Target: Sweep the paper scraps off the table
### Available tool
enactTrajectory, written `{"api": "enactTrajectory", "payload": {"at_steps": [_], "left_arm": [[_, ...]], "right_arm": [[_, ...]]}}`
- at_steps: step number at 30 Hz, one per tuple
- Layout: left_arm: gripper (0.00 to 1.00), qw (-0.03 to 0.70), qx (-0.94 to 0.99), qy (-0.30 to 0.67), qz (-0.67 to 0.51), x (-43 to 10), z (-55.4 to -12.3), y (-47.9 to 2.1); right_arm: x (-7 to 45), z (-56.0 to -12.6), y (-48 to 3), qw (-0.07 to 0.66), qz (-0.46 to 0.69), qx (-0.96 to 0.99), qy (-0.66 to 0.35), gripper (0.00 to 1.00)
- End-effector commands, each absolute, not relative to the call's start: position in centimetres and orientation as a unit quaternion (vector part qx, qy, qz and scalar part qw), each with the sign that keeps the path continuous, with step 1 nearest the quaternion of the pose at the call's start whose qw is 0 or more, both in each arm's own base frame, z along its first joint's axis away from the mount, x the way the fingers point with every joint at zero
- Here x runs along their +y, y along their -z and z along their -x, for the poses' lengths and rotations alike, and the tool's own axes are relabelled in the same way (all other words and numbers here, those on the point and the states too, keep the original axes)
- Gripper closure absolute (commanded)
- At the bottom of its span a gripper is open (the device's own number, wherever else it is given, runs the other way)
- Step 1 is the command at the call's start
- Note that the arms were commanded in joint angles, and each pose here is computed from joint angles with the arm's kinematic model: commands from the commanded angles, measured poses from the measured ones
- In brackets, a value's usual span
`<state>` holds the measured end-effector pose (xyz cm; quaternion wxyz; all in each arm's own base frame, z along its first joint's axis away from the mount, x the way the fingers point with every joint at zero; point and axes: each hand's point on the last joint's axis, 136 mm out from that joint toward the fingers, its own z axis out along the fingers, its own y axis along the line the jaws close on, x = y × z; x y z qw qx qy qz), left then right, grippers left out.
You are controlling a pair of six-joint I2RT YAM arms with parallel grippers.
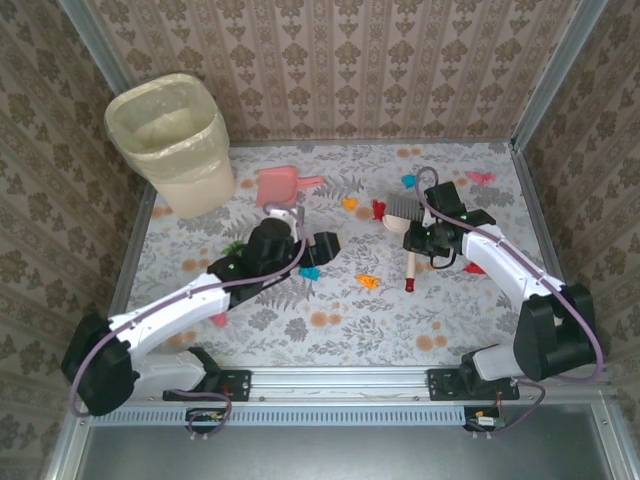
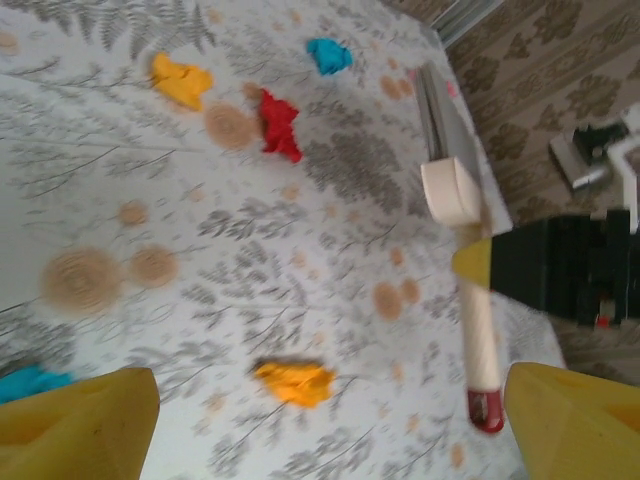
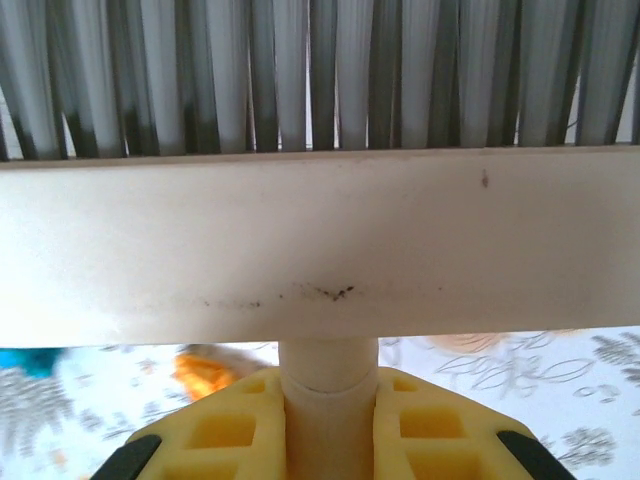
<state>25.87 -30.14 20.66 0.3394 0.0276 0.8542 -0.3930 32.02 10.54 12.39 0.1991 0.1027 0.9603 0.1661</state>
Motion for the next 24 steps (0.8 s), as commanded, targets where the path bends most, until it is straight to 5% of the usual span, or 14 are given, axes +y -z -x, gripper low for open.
{"api": "enactTrajectory", "payload": {"at_steps": [1, 13, 24], "left_arm": [[0.13, 0.332, 0.849, 0.411, 0.022, -32.4, -27.9, -22.8], [0.22, 0.357, 0.827, 0.435, -0.001, -39.0, -38.7, -30.9], [0.28, 0.308, 0.849, 0.424, -0.066, -39.1, -38.3, -25.3]], "right_arm": [[12.7, -32.1, -16.3, 0.209, -0.132, 0.937, -0.246, 1.0], [10.5, -36.2, -20.2, 0.218, -0.21, 0.919, -0.254, 1.0], [11.9, -36.3, -18.8, 0.161, -0.169, 0.947, -0.221, 1.0]]}}
